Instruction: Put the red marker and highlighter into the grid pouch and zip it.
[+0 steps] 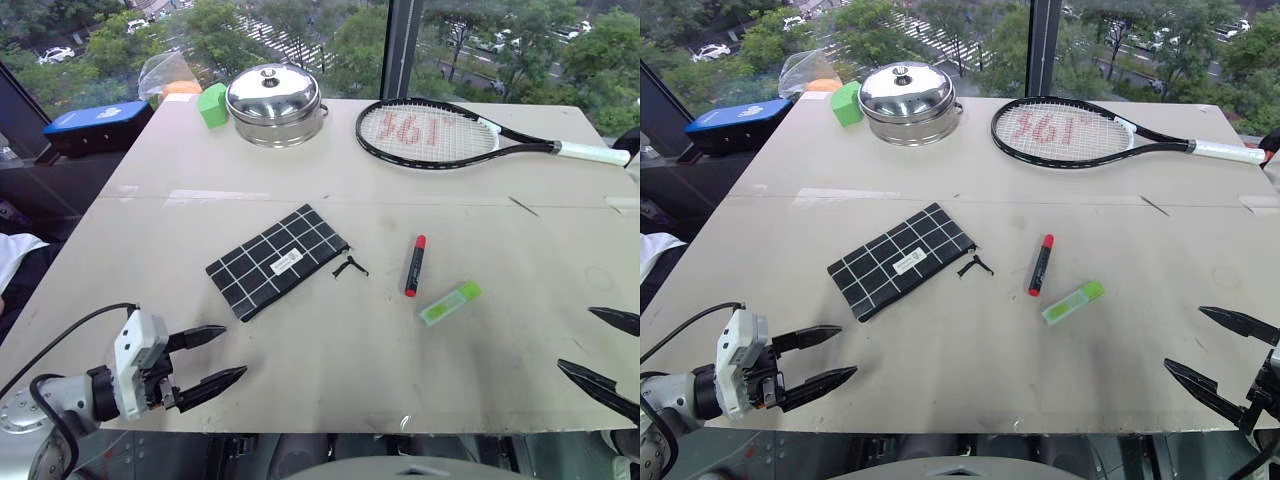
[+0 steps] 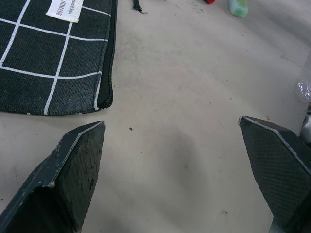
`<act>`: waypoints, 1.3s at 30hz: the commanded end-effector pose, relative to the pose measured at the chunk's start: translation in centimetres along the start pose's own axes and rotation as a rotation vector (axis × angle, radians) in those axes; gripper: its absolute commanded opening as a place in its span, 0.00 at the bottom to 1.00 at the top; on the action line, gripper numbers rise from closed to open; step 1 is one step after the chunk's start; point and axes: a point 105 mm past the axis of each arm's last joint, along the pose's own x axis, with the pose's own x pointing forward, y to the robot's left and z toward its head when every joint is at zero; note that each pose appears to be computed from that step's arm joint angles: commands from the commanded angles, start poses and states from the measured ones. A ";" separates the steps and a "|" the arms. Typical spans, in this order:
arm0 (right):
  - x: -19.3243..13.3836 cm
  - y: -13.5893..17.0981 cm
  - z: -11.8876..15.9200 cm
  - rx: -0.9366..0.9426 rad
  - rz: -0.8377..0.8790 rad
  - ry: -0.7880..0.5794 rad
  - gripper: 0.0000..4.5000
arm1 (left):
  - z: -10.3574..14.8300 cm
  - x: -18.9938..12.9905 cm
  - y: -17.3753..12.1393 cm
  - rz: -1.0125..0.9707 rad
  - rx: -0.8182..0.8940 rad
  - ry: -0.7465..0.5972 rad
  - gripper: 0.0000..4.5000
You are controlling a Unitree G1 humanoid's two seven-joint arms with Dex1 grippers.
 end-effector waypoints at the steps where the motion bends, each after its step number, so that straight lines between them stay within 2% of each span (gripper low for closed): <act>1: 1.3 -0.8 1.2 -0.015 -0.015 -0.082 1.00 | 1.0 0.5 0.7 0.046 0.002 -0.052 1.00; 4: 3.5 -2.8 3.1 -0.006 -0.041 -0.217 1.00 | 2.4 0.6 2.4 0.144 -0.029 -0.127 1.00; 8: 3.7 -2.3 3.3 0.020 0.077 -0.220 1.00 | 2.7 -1.2 4.2 0.229 0.085 -0.074 1.00; 11: 4.3 -0.9 4.7 0.022 0.178 -0.260 1.00 | 1.7 -2.0 5.7 0.311 0.499 0.116 1.00; 13: 5.1 -0.1 5.5 0.013 0.211 -0.290 1.00 | 1.5 -1.9 6.5 0.364 0.750 0.176 1.00; 15: 5.7 0.5 6.2 0.020 0.226 -0.322 1.00 | 1.4 -1.2 6.4 0.348 0.902 0.187 1.00; 18: 6.3 1.9 6.7 0.029 0.267 -0.339 1.00 | 1.2 0.2 5.7 0.297 1.032 0.170 1.00; 23: 6.5 3.9 7.0 0.019 0.351 -0.327 1.00 | 0.2 1.6 4.4 0.247 1.096 0.130 1.00; 29: 6.6 5.2 7.3 -0.016 0.427 -0.317 1.00 | 0.7 4.8 4.1 0.299 1.191 0.097 1.00; 39: 6.3 5.8 7.6 -0.045 0.472 -0.295 1.00 | 0.2 6.8 6.0 0.399 1.264 0.195 1.00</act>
